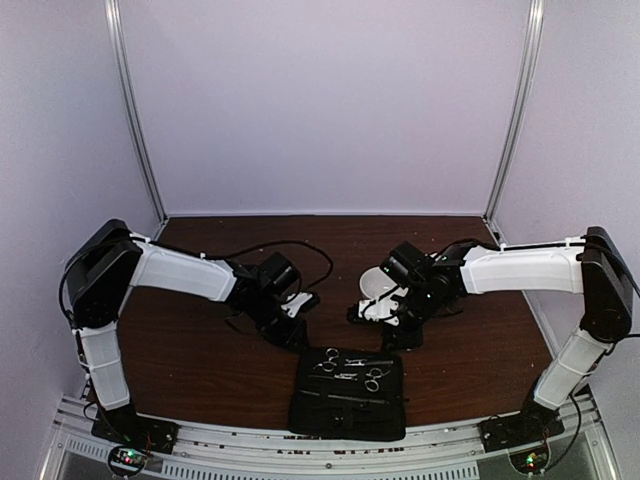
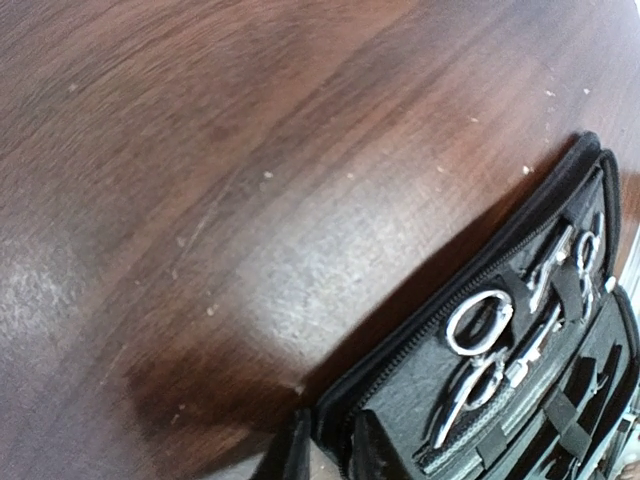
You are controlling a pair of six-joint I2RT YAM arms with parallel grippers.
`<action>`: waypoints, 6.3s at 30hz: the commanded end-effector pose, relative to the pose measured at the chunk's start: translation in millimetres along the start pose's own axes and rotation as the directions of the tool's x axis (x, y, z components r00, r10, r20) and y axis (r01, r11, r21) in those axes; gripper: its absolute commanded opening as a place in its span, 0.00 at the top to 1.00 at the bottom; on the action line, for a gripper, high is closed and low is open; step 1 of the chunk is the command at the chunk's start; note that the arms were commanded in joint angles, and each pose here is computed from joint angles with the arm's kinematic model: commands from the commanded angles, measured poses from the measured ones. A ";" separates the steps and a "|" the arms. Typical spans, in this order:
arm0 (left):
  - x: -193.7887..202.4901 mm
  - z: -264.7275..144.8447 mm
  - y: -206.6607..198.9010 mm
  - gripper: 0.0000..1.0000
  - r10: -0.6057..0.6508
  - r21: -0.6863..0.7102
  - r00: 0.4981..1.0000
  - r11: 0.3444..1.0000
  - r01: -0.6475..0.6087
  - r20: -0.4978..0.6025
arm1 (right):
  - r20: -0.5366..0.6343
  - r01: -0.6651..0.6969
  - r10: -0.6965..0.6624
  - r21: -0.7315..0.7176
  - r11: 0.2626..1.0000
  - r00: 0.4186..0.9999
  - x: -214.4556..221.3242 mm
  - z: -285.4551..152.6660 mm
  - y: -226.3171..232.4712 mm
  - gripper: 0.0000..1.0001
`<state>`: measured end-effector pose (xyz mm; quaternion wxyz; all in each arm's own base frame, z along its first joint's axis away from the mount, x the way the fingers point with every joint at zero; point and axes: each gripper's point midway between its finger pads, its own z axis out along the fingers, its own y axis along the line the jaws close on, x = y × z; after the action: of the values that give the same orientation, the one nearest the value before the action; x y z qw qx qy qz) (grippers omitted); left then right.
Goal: Sort the hair-cutting tools
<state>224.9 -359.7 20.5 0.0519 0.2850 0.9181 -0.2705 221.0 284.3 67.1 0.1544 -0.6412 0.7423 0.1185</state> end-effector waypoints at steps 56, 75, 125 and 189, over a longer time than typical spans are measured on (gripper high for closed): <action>-61.8 -135.9 -32.1 0.95 0.343 -0.290 0.682 0.937 -0.196 0.646 | 0.112 -0.049 0.083 -0.276 0.960 0.990 -86.0 -31.0 -32.7 0.93; -43.6 -207.4 -16.6 0.66 0.344 -0.408 0.649 0.911 -0.056 0.678 | 0.097 0.096 -0.072 -0.281 0.955 0.993 -92.5 -31.1 55.9 0.64; 50.8 23.4 -52.4 0.86 0.765 -0.337 0.562 0.463 -0.820 -0.315 | 0.076 -0.258 0.261 -0.053 0.965 0.962 19.3 -23.4 -33.6 0.31; 46.7 -22.7 -85.6 0.69 0.783 -0.502 0.616 0.501 -0.704 -0.083 | -0.089 -0.046 0.029 -0.198 0.979 0.996 -36.5 27.5 19.6 1.00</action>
<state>142.7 -384.3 59.9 0.2896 0.6110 0.7367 -0.0105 213.8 298.1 51.7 0.0526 -0.6227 0.7631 0.1649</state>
